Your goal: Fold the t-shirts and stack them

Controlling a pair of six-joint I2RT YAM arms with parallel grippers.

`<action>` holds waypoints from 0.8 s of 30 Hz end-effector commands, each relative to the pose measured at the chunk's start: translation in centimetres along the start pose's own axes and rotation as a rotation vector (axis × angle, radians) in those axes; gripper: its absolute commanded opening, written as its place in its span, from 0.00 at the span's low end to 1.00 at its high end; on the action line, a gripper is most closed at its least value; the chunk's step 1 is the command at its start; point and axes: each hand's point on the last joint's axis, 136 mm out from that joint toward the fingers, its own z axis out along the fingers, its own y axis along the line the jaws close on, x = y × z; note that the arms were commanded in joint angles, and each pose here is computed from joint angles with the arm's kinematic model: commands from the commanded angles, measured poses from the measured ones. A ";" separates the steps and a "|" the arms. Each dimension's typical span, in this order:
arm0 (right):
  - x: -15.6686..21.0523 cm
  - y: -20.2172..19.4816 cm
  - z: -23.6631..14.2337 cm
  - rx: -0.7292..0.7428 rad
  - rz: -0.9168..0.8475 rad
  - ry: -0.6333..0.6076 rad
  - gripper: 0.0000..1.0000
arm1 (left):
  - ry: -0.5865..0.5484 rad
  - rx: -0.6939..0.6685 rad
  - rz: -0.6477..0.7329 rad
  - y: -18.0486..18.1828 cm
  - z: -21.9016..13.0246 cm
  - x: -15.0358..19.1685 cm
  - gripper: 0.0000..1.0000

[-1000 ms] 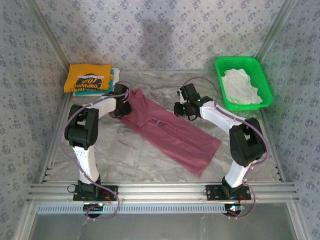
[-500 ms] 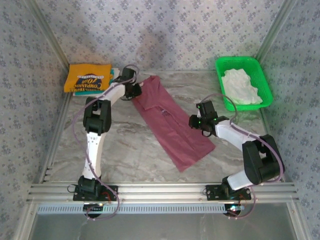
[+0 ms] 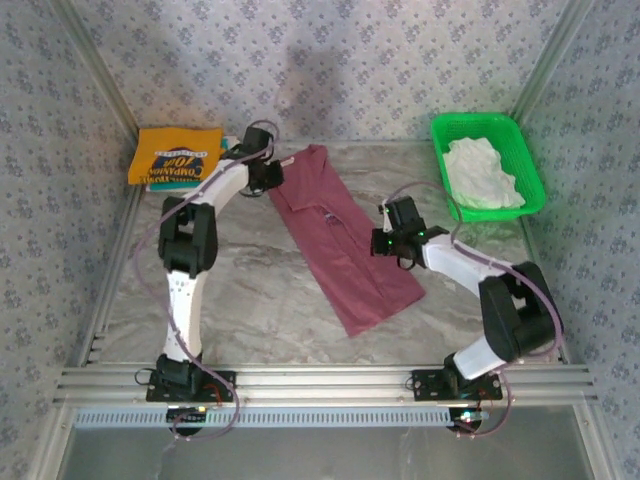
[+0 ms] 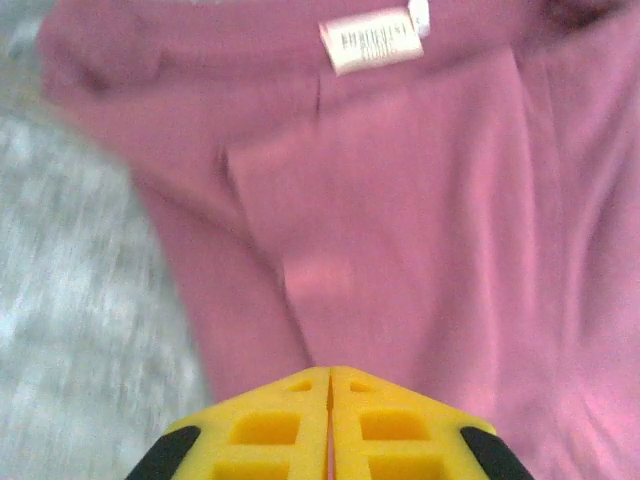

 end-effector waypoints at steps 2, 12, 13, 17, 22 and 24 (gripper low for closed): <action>0.8 -0.1 2.0 0.006 -0.039 0.107 0.00 | -0.129 0.086 0.007 -3.4 -4.1 1.7 0.00; 1.6 -2.7 5.2 0.086 0.044 0.211 0.00 | 0.013 0.025 -0.017 -2.1 0.8 7.1 0.00; 2.0 -2.7 5.3 0.086 0.042 0.221 0.00 | 0.028 0.023 -0.020 -2.1 1.3 7.1 0.00; 3.6 -2.5 5.5 0.083 0.048 0.257 0.00 | 0.058 0.008 -0.018 -2.0 3.0 6.7 0.00; 5.7 -2.2 5.6 0.079 0.086 0.298 0.00 | 0.080 -0.024 -0.019 -1.2 4.7 6.4 0.00; 6.7 -1.9 5.5 0.077 0.113 0.316 0.00 | 0.086 -0.029 -0.014 -0.8 5.2 6.2 0.00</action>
